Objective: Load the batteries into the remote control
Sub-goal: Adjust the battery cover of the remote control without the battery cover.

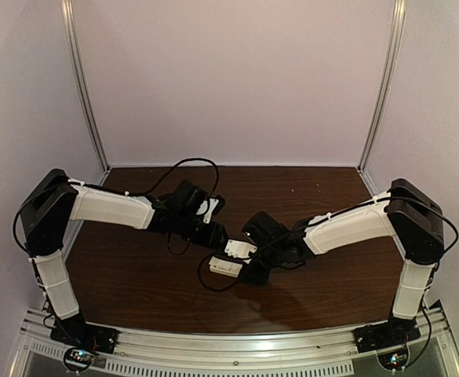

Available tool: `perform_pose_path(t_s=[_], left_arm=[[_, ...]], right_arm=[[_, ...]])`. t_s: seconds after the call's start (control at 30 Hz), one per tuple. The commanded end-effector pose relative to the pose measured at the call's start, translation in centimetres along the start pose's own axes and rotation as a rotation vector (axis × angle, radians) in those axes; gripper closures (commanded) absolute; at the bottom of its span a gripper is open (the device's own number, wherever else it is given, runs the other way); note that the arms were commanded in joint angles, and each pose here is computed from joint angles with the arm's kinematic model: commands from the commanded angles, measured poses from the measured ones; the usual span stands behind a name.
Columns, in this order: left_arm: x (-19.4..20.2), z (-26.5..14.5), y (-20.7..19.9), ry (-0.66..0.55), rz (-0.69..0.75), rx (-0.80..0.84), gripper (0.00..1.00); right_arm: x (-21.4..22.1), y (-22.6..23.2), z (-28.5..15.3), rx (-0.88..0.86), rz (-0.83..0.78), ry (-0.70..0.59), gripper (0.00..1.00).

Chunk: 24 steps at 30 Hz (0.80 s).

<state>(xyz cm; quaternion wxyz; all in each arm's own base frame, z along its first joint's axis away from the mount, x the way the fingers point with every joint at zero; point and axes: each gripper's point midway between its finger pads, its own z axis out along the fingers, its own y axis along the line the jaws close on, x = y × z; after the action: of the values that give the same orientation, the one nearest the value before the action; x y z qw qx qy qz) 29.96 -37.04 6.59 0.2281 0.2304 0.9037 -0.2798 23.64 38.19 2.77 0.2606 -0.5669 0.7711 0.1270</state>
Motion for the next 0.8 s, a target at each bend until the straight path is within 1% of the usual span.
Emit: perform_pose_path(t_s=[0.0,0.1,0.27,0.43,0.6,0.77], left_arm=[[-0.6,0.4,0.0,-0.016,-0.001,-0.002,0.49],[-0.6,0.2,0.4,-0.019,-0.012,0.0,0.49],[-0.6,0.2,1.1,-0.018,-0.022,-0.012,0.49],[-0.1,0.3,1.7,-0.005,-0.017,-0.036,0.49],[0.7,0.7,2.4,0.01,-0.022,-0.062,0.5],[1.4,1.2,3.4,0.023,-0.033,-0.095,0.51]], right_arm=[[-0.3,0.3,-0.1,-0.016,0.002,-0.022,0.43],[-0.4,0.2,-0.3,-0.007,0.008,-0.037,0.38],[-0.1,0.0,-0.4,0.002,0.015,-0.032,0.38],[0.1,-0.3,-0.4,0.008,0.024,-0.024,0.42],[0.0,-0.3,-0.2,0.004,0.028,-0.023,0.49],[0.1,0.0,0.0,-0.011,0.034,-0.02,0.5]])
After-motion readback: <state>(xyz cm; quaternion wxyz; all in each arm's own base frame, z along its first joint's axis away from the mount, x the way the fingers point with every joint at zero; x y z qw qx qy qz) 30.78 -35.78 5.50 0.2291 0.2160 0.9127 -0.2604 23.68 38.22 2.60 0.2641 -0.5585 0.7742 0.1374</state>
